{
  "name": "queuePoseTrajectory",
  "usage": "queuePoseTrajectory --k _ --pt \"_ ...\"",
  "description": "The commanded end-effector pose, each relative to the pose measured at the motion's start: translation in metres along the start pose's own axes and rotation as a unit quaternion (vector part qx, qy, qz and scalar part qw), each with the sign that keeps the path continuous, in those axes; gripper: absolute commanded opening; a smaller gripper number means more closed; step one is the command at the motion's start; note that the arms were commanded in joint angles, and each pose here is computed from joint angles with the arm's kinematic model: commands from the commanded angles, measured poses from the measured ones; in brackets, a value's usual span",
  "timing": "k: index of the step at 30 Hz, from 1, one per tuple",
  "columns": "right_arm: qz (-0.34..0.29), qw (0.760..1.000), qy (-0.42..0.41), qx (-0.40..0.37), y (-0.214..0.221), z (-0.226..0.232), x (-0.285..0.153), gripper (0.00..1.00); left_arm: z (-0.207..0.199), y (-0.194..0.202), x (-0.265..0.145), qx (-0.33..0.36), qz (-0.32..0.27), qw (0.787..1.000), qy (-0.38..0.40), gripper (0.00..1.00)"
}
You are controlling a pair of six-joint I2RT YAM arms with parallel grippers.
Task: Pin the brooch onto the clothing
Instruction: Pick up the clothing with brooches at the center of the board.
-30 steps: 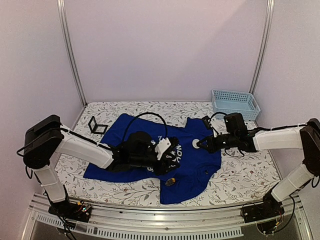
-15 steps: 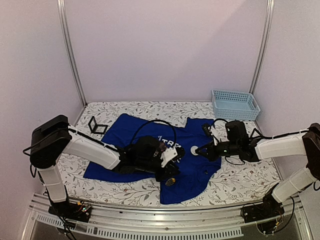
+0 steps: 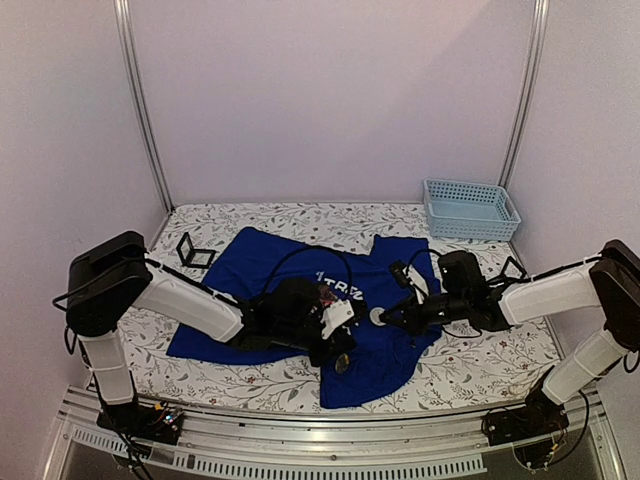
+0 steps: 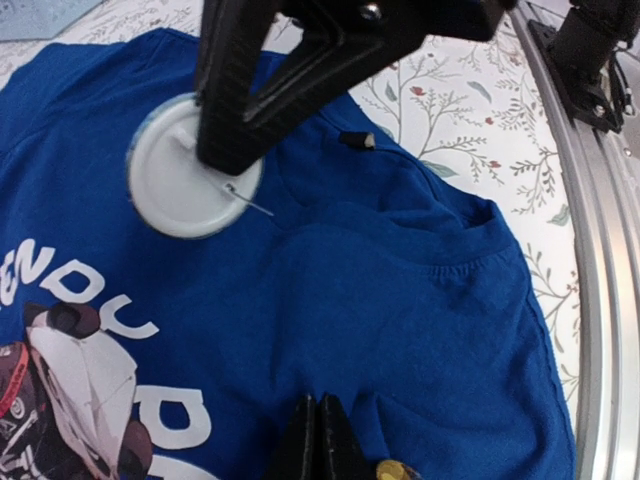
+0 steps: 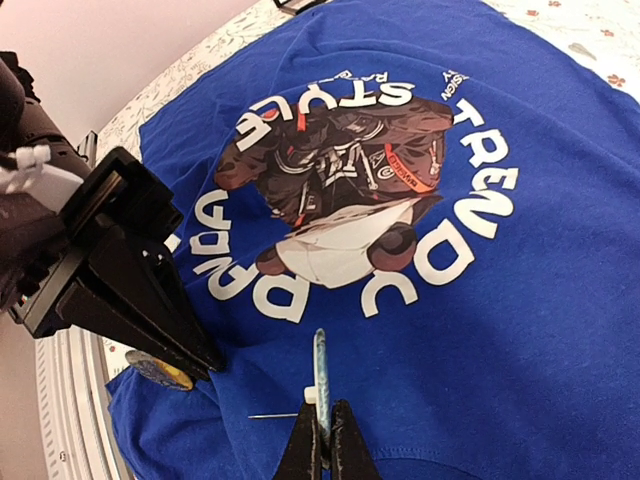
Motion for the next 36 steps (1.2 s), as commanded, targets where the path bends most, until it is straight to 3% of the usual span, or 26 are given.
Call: queuePoseTrajectory --k 1,12,27,36 --pt "0.011 1.0 -0.017 -0.016 0.014 0.003 0.007 0.0 0.003 -0.01 -0.008 0.017 -0.031 0.999 -0.03 0.0" --pt "-0.016 0.994 -0.063 -0.086 0.017 0.039 0.008 0.0 -0.013 -0.035 -0.037 0.007 -0.128 0.992 0.0 0.0" --pt "-0.036 0.993 -0.069 -0.089 -0.001 0.052 0.013 0.0 -0.026 -0.038 -0.036 0.016 -0.135 0.99 0.03 0.0" --pt "-0.016 0.994 -0.077 -0.075 0.009 0.052 0.015 0.0 -0.027 -0.044 -0.037 0.028 -0.14 0.99 0.021 0.0"
Point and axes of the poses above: each gripper's point midway between its finger pads, its own x axis out along the fingers, its own z axis along the line the jaws close on, y = z × x, the point moved 4 cm from there along -x, back along the fingers, and after that the axes turned 15 degrees about x, right-handed, at the moved point
